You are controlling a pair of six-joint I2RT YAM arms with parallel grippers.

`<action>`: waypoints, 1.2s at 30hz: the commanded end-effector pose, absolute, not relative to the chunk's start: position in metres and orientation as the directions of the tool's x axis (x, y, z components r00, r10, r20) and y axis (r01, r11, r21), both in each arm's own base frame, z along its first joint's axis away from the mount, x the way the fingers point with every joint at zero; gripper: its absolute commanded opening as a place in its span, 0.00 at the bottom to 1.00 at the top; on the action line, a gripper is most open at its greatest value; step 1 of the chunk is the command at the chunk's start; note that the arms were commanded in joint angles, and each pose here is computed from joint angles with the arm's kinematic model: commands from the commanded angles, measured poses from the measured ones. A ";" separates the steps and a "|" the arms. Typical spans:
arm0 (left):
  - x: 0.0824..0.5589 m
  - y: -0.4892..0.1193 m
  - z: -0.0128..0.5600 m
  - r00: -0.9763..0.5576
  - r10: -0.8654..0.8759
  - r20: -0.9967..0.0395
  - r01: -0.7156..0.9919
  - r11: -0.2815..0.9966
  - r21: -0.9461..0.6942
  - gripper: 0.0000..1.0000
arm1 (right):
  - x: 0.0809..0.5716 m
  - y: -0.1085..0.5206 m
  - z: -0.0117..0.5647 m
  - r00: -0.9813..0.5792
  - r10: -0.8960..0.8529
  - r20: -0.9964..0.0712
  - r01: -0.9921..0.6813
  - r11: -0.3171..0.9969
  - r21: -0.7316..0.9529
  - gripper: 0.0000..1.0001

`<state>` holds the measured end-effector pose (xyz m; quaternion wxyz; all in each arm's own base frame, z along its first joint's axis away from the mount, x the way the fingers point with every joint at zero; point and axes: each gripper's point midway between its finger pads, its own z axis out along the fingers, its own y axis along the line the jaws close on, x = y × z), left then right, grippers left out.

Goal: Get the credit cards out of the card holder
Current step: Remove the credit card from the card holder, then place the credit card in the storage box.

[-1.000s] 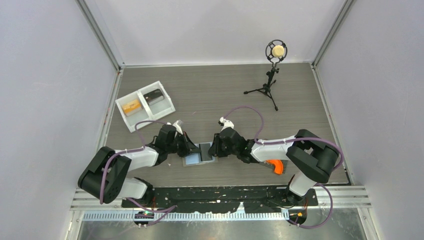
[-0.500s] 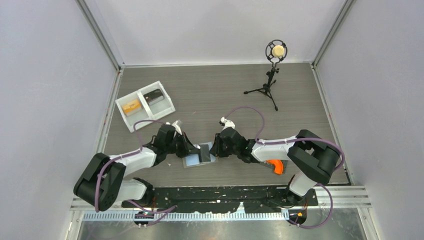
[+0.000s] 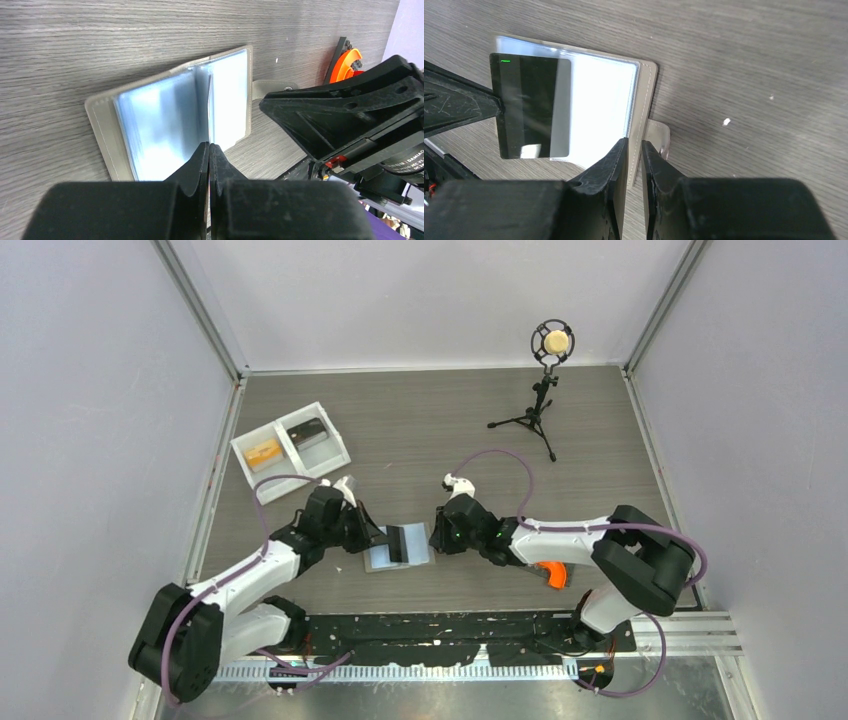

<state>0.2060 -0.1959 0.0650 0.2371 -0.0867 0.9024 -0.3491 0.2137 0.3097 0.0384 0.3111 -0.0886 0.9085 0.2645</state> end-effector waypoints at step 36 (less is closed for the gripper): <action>0.190 -0.200 0.160 -0.833 -0.504 -0.227 -0.108 0.551 -0.828 0.00 | 0.166 0.386 0.158 0.504 -0.515 -0.693 -0.518 0.463 -0.720 0.54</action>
